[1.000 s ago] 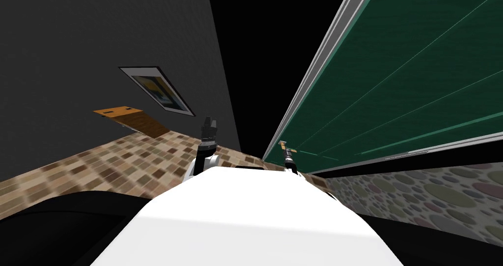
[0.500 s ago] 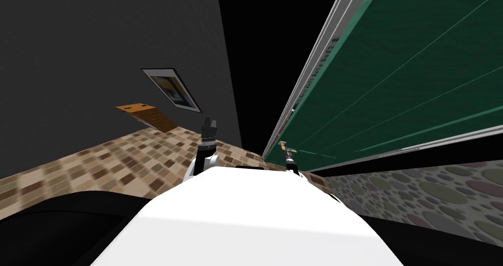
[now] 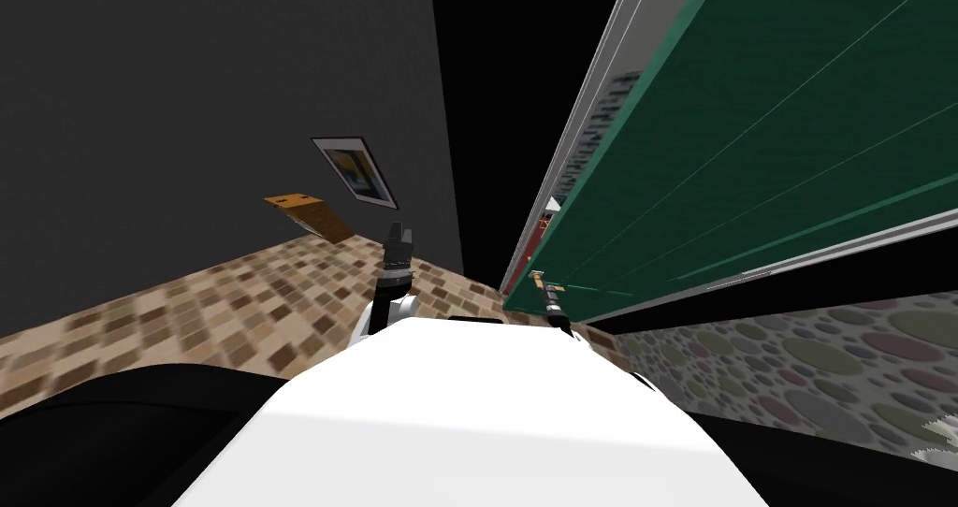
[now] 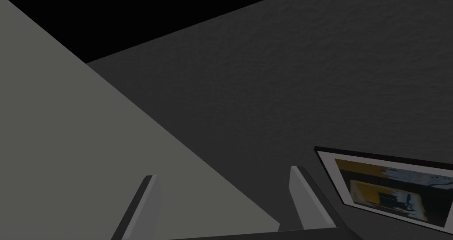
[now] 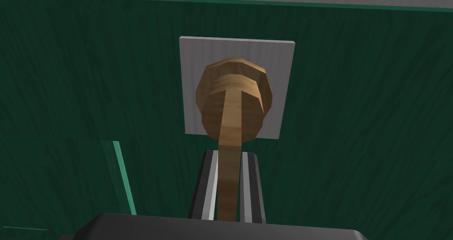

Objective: Pull the door open

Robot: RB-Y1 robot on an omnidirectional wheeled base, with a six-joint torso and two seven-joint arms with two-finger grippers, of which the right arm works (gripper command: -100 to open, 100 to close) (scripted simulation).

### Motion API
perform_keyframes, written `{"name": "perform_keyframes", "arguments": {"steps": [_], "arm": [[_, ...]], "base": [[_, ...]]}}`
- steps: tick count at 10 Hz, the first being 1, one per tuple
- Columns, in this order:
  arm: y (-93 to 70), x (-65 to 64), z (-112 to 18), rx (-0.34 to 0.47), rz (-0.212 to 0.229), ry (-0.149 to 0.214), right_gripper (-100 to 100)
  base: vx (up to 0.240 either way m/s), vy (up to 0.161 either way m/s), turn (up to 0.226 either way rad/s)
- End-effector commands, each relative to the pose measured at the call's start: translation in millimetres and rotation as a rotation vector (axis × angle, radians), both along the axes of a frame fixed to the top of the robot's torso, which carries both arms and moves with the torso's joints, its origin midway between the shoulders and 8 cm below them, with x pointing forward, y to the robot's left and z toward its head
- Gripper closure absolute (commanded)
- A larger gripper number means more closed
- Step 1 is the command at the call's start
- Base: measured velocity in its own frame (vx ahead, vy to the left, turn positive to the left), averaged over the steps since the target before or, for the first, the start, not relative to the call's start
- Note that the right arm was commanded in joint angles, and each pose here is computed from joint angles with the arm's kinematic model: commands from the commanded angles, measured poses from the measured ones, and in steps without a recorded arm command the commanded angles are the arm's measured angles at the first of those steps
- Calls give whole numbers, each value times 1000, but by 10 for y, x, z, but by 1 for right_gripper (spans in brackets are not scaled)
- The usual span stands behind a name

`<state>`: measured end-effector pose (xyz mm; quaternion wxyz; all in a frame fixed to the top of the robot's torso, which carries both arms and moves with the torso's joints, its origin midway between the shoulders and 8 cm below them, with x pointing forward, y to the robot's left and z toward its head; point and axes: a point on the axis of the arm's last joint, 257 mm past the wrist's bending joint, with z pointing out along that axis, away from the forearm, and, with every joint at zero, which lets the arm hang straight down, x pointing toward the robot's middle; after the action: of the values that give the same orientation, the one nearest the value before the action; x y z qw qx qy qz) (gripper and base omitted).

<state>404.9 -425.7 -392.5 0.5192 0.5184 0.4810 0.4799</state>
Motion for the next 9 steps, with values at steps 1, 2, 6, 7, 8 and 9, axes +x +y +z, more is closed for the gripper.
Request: {"name": "perform_keyframes", "arguments": {"steps": [1, 2, 6, 7, 8, 9], "arm": [[0, 0, 0, 0, 0, 0, 100], [2, -96, -19, 0, 19, 3, 100], [-3, -295, -9, -1, 66, 0, 100], [-2, -347, -6, -1, 78, -1, 100], [1, -415, -3, 0, 94, -1, 100], [4, -465, -1, 1, 107, 0, 100]], "base": [[-103, -12, 10], [-148, -47, 170], [-212, -63, 143], [-227, -94, 138], [-246, -101, 165], [-258, -73, 150]]}}
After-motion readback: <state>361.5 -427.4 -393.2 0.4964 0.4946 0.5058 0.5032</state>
